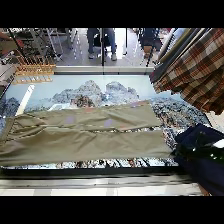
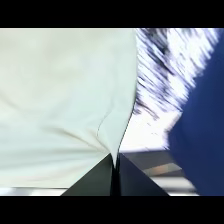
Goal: Fold the clothes and pants, and hang the long-sleeved shirts on hangers.
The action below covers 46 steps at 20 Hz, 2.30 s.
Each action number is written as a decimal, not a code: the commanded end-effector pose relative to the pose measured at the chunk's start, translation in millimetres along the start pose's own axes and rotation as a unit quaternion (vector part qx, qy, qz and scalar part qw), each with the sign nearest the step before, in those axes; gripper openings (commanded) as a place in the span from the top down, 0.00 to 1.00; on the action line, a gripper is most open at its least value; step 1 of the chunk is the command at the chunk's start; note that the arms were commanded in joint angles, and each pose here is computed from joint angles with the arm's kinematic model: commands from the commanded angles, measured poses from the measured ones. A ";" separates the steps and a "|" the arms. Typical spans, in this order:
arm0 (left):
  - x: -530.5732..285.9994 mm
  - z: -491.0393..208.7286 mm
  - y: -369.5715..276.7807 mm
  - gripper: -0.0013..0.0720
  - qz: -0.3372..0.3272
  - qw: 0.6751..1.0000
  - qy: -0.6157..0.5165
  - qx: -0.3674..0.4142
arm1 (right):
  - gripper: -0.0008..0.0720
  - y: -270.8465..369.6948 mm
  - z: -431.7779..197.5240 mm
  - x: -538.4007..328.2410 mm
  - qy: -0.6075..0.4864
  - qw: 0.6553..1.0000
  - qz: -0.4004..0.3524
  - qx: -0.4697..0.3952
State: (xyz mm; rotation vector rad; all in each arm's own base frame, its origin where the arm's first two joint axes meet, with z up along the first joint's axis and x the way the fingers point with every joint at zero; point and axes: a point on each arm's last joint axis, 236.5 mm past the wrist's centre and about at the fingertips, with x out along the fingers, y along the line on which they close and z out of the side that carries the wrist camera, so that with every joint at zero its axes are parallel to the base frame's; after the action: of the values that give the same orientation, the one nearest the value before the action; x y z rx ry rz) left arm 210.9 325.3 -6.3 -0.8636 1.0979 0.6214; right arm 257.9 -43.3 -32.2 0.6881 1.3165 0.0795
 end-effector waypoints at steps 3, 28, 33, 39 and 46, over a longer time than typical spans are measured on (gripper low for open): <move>-77.8 61.9 -75.3 0.96 -0.036 0.991 -0.091 0.089 | 0.97 88.2 116.1 -61.4 -0.174 0.980 0.007 -0.096; 45.1 -138.2 9.9 0.30 0.024 0.990 0.049 -0.128 | 0.97 157.9 166.7 34.6 -0.054 0.984 0.013 -0.167; 63.9 -143.8 -7.6 0.30 -0.028 0.982 0.033 -0.186 | 0.96 157.2 160.6 35.1 -0.040 0.985 0.014 -0.168; 72.5 -126.1 -8.5 0.55 -0.044 0.968 -0.014 -0.247 | 0.96 156.4 154.3 35.5 -0.027 0.985 0.014 -0.168; 51.4 -90.5 -10.6 0.96 -0.050 0.984 -0.065 -0.160 | 0.97 146.8 135.4 21.2 0.002 0.982 -0.014 -0.186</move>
State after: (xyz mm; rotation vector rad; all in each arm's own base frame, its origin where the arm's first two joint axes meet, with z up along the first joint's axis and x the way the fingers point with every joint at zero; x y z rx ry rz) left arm 183.6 229.5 -86.8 -1.2361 0.8673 0.8230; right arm 446.8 33.1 31.5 0.4018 1.2369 0.3072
